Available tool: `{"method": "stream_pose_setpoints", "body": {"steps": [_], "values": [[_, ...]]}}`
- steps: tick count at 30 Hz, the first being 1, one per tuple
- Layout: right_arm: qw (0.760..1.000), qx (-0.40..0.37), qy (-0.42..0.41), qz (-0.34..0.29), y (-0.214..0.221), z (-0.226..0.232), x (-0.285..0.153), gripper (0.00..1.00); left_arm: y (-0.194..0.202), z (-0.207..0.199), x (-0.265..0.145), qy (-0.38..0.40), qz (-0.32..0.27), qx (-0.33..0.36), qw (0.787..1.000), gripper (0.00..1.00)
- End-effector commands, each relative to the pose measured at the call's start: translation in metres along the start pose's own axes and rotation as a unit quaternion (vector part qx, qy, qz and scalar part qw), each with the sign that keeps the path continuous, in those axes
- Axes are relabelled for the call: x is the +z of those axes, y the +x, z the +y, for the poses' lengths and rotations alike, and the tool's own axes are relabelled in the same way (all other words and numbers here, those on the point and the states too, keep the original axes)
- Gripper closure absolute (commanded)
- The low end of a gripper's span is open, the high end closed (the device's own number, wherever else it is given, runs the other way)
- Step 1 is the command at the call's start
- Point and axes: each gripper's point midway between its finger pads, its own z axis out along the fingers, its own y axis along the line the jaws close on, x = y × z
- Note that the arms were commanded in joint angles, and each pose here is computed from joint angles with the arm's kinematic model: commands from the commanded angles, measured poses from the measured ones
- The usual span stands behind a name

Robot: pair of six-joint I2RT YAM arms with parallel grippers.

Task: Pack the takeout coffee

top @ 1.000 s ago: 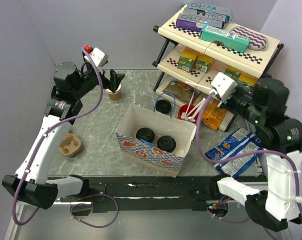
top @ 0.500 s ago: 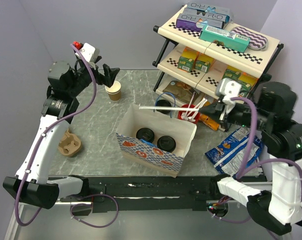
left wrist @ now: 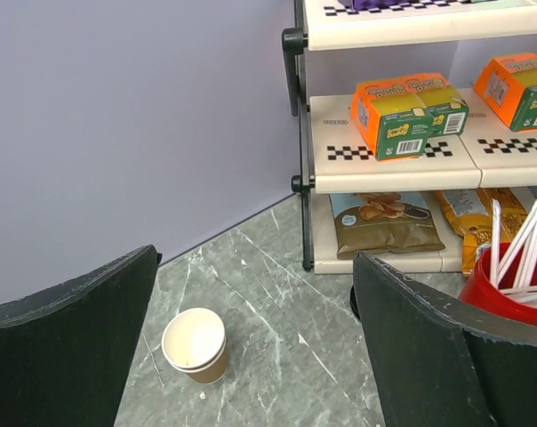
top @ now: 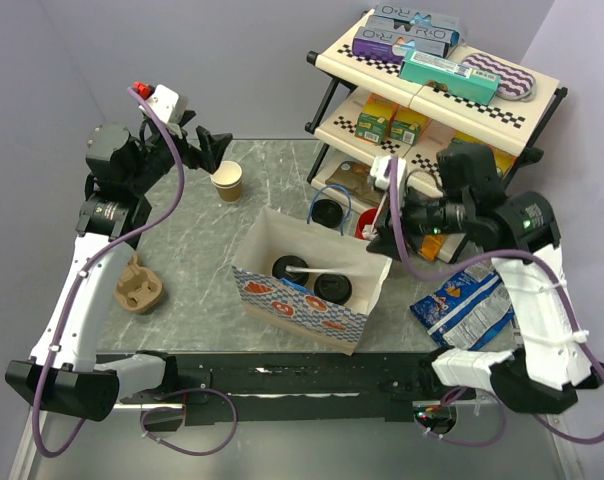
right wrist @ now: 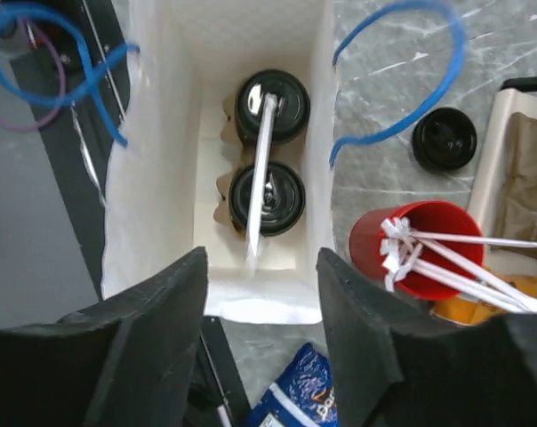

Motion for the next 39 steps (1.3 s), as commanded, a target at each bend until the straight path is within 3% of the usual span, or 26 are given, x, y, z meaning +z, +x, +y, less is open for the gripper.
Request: {"method": "stream_pose_setpoints", "body": {"steps": [1, 3, 5, 10, 14, 24, 39], "values": [[0.996, -0.004, 0.038, -0.082, -0.063, -0.012, -0.024, 0.39, -0.021, -0.005, -0.006, 0.013, -0.033, 0.002, 0.999, 0.03], [0.989, 0.005, 0.102, -0.104, -0.082, -0.042, -0.028, 0.42, -0.022, -0.005, -0.007, 0.012, -0.034, 0.004, 0.999, 0.03], [0.98, 0.032, 0.176, -0.087, -0.076, -0.078, -0.028, 0.46, -0.022, -0.004, -0.008, 0.009, -0.035, 0.007, 0.999, 0.03], [0.96, 0.121, 0.253, -0.023, -0.026, -0.144, -0.006, 0.55, -0.022, -0.003, -0.01, 0.007, -0.033, 0.007, 0.999, 0.03], [0.947, 0.209, 0.241, 0.026, 0.018, -0.17, 0.024, 0.54, -0.023, -0.003, -0.011, 0.009, -0.033, 0.006, 0.999, 0.03], [0.906, 0.336, 0.242, 0.087, 0.069, -0.202, 0.071, 0.5, -0.022, -0.004, -0.014, 0.022, -0.034, -0.017, 0.999, 0.03], [0.86, 0.395, 0.285, 0.153, 0.123, -0.238, 0.089, 0.5, -0.018, 0.005, -0.019, 0.014, -0.03, -0.019, 0.999, 0.03]]}}
